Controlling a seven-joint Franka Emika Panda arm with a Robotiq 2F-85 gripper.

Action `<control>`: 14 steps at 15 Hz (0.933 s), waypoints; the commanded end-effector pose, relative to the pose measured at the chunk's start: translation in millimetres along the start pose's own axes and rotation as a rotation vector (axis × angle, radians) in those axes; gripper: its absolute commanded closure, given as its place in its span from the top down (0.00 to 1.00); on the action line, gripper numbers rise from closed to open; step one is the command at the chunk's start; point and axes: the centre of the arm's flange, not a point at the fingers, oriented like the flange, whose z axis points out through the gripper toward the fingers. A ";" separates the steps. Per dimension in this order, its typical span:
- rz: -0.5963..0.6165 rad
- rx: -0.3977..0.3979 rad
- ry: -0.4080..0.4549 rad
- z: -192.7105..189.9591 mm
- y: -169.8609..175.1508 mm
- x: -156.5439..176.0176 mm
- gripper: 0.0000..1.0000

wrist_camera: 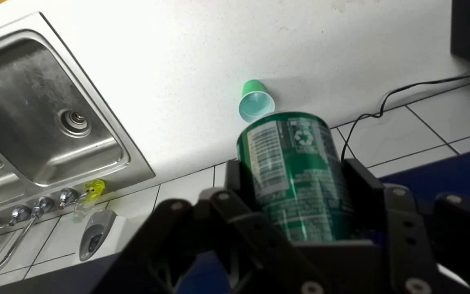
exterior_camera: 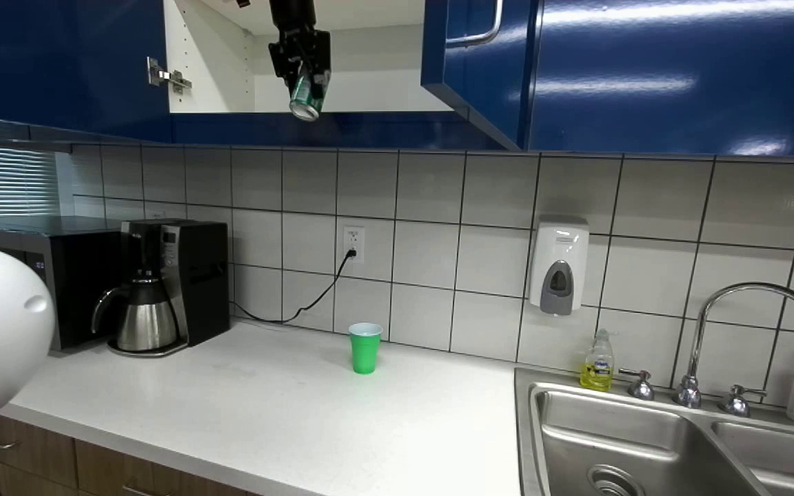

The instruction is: Put the green can on the counter.

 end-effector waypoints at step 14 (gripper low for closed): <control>-0.140 0.070 -0.047 133.5 12.0 -155.3 0.39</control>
